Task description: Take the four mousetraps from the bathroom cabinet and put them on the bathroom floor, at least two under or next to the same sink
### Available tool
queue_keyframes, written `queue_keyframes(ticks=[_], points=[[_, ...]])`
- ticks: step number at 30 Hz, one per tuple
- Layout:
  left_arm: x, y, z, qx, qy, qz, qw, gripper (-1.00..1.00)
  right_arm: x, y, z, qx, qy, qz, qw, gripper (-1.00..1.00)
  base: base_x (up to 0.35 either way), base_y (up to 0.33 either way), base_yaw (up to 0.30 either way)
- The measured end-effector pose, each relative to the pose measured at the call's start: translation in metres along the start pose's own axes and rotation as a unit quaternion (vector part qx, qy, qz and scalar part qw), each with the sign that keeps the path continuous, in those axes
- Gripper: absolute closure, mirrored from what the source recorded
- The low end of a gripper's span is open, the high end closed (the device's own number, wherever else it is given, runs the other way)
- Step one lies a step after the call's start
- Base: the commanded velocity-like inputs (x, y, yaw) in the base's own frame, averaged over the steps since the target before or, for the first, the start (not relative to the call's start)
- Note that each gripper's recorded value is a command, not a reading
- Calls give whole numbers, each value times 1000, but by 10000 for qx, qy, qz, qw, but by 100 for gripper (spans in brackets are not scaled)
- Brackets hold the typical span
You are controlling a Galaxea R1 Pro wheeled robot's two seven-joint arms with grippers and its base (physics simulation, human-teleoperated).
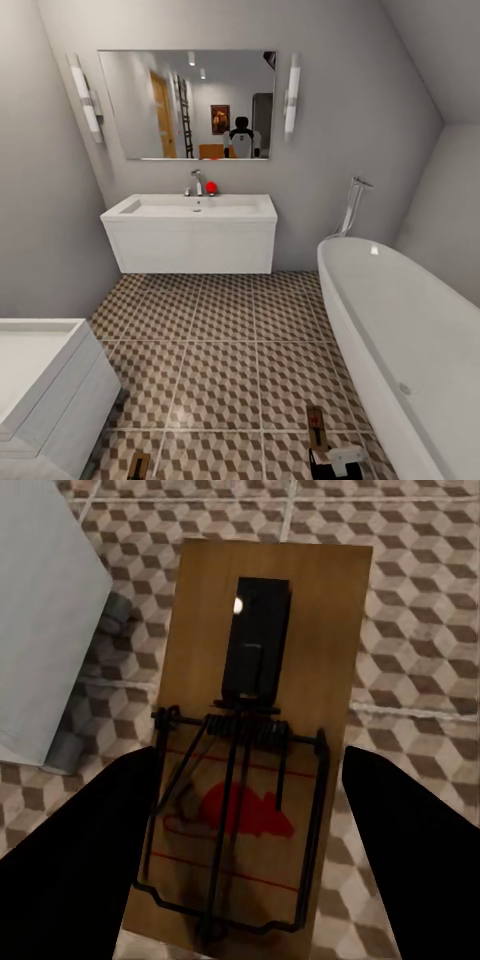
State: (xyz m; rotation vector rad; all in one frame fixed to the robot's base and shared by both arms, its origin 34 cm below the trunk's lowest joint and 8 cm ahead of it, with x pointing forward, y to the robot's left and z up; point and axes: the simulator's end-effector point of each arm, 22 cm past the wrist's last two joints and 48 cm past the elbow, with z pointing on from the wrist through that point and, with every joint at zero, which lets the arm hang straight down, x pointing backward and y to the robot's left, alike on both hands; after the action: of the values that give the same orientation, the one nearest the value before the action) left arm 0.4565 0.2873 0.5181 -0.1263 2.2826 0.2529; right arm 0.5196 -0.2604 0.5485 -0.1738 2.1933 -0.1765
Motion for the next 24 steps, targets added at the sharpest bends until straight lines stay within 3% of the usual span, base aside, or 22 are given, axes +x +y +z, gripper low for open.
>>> queue_keyframes(ticks=[24], points=[[0,0,0,1,1,4,10000,100,0,0,0,0,-2,0,10000,100,248,0,0]])
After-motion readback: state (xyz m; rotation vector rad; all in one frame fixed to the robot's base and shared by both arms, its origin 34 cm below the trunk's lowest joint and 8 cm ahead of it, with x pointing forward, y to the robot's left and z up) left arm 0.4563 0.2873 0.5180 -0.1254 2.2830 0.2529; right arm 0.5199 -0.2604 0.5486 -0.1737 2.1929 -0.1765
